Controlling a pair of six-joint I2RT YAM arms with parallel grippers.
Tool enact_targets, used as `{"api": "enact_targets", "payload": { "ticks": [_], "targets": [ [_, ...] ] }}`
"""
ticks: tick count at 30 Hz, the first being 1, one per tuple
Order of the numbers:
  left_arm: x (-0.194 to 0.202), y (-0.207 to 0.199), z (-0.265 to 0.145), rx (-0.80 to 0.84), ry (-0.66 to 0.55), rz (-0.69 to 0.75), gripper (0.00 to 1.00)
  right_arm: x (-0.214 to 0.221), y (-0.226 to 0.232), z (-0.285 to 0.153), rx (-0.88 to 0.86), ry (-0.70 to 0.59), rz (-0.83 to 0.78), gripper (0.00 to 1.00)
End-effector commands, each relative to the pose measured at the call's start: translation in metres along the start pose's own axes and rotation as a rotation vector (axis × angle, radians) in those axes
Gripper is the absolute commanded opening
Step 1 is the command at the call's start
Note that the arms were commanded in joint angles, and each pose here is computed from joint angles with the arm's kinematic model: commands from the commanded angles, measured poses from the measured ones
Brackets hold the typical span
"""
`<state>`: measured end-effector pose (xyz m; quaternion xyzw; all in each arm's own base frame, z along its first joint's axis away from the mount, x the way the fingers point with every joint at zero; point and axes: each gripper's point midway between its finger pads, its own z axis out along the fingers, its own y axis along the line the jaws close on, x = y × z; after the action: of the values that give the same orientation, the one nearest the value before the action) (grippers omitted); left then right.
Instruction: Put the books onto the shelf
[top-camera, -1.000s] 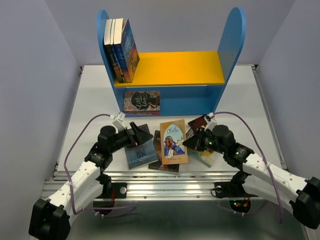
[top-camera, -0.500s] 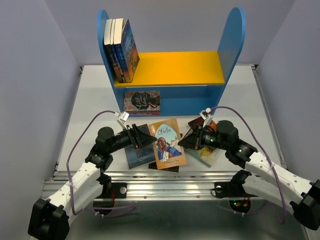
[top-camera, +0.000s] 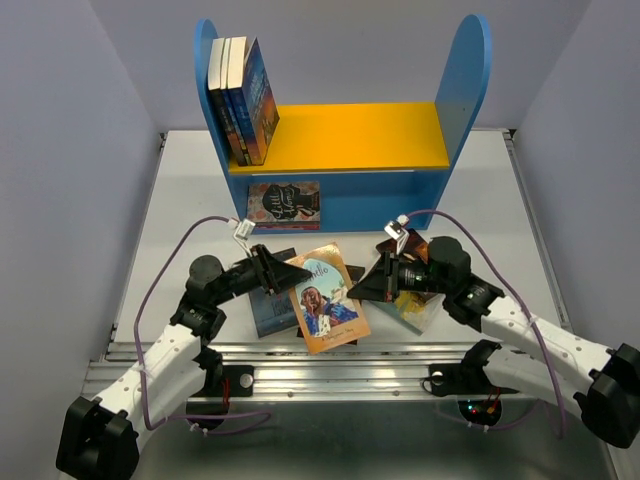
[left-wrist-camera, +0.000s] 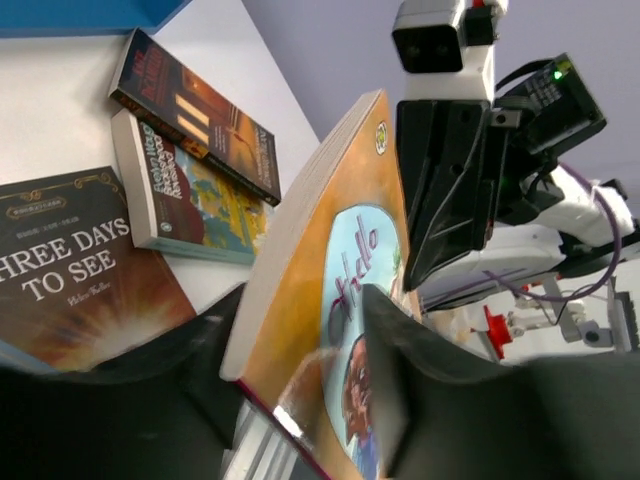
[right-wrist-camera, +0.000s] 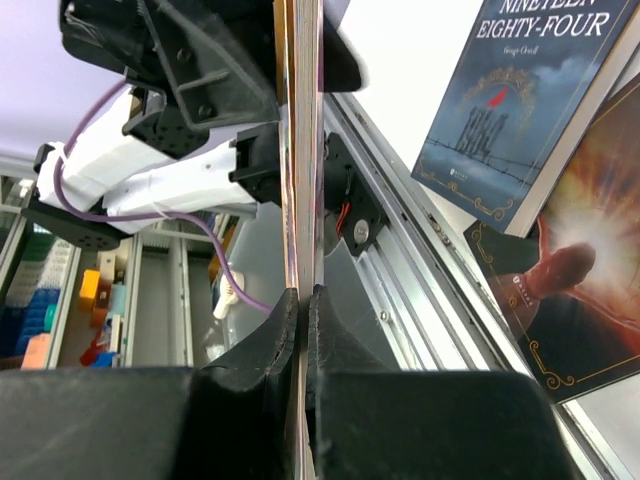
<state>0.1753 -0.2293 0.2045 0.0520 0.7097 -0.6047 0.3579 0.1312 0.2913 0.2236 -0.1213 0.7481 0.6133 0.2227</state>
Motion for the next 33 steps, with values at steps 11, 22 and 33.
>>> {"api": "enact_targets", "payload": {
  "ticks": [11, 22, 33],
  "targets": [
    [-0.017, -0.023, -0.008, 0.077, -0.137, -0.027, 0.00, -0.037, -0.007, 0.005, 0.118, -0.109, -0.089, 0.79],
    [-0.097, 0.019, -0.039, -0.254, -0.625, -0.252, 0.00, -0.052, -0.034, -0.015, 0.276, -0.308, 0.048, 1.00],
    [-0.132, 0.014, -0.079, -0.213, -0.926, -0.386, 0.00, -0.049, -0.023, 0.009, 0.108, -0.332, 0.161, 1.00]
  ]
}}
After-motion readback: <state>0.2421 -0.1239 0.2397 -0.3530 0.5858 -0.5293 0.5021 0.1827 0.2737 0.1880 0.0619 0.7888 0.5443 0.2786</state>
